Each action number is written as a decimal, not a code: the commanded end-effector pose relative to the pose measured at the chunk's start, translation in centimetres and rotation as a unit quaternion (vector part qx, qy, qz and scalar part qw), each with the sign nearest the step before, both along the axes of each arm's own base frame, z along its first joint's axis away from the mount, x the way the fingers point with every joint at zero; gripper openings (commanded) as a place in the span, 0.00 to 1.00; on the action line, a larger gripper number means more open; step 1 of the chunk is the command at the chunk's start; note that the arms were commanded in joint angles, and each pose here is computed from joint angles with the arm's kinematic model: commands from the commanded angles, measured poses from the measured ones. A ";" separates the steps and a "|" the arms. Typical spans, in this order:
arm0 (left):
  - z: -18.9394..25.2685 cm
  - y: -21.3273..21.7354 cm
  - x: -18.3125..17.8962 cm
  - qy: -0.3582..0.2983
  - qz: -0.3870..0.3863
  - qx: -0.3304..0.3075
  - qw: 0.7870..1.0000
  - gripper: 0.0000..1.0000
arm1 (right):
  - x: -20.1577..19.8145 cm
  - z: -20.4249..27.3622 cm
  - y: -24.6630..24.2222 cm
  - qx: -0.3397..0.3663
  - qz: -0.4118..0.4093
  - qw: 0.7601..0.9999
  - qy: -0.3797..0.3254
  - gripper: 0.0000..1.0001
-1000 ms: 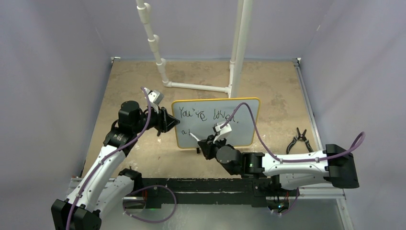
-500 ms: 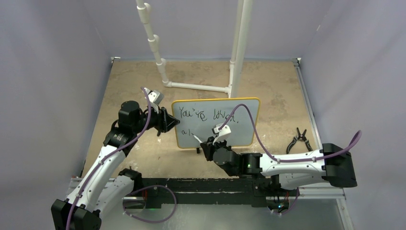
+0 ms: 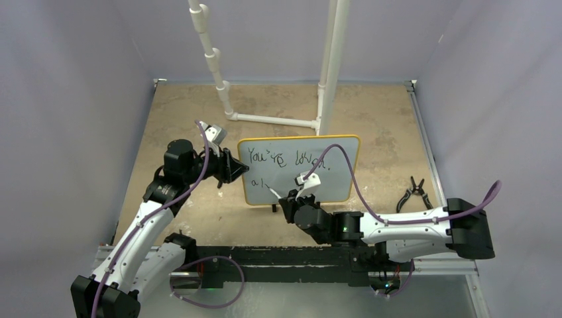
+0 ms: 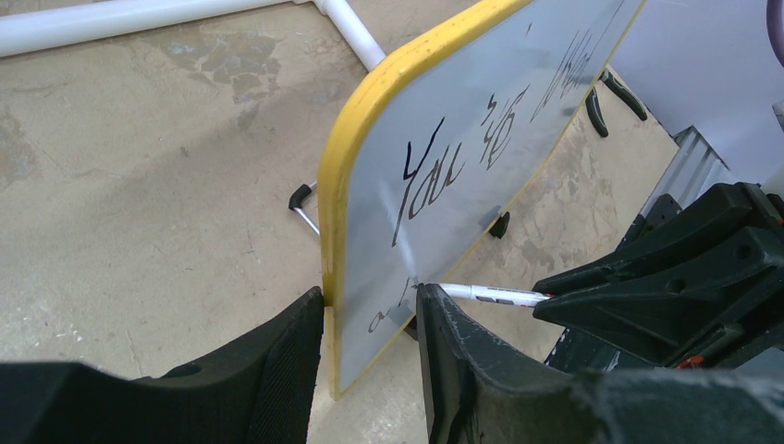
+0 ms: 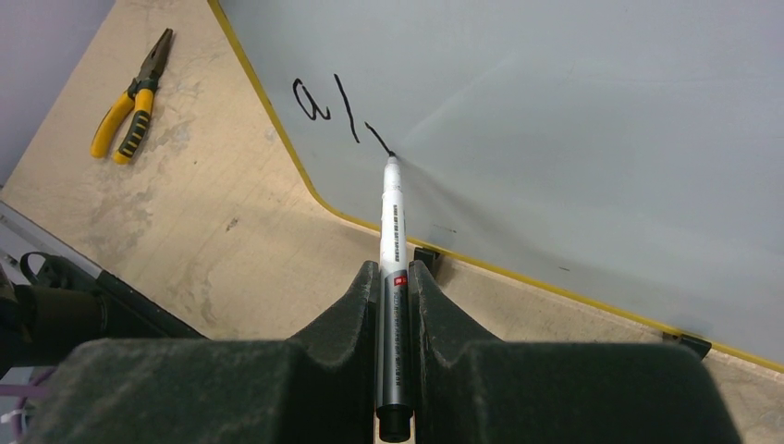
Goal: Write a sentence on the whiteboard
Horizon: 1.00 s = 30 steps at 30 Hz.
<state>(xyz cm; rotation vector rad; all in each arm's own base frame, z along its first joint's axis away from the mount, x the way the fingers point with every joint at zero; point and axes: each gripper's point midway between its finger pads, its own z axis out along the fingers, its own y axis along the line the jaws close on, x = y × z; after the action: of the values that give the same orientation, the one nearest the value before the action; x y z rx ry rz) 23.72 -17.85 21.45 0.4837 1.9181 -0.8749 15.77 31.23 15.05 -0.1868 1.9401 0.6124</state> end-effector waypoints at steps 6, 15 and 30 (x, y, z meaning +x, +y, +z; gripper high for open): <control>1.2 -0.3 0.0 -0.027 -0.009 -0.005 1.000 0.40 | 1.5 4.3 -0.7 0.037 -0.046 0.997 -0.040 0.00; 1.2 -0.3 0.0 -0.027 -0.010 -0.005 1.000 0.40 | 1.3 3.0 -0.5 0.025 -0.043 0.998 -0.025 0.00; 1.1 -0.3 0.0 -0.026 -0.009 -0.004 1.000 0.40 | 0.9 1.7 -0.9 0.021 -0.043 0.999 -0.006 0.00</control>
<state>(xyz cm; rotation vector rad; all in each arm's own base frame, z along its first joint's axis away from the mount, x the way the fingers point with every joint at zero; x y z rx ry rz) 23.74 -17.84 21.44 0.4830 1.9183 -0.8726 15.93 30.73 15.83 -0.1342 1.9308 0.6169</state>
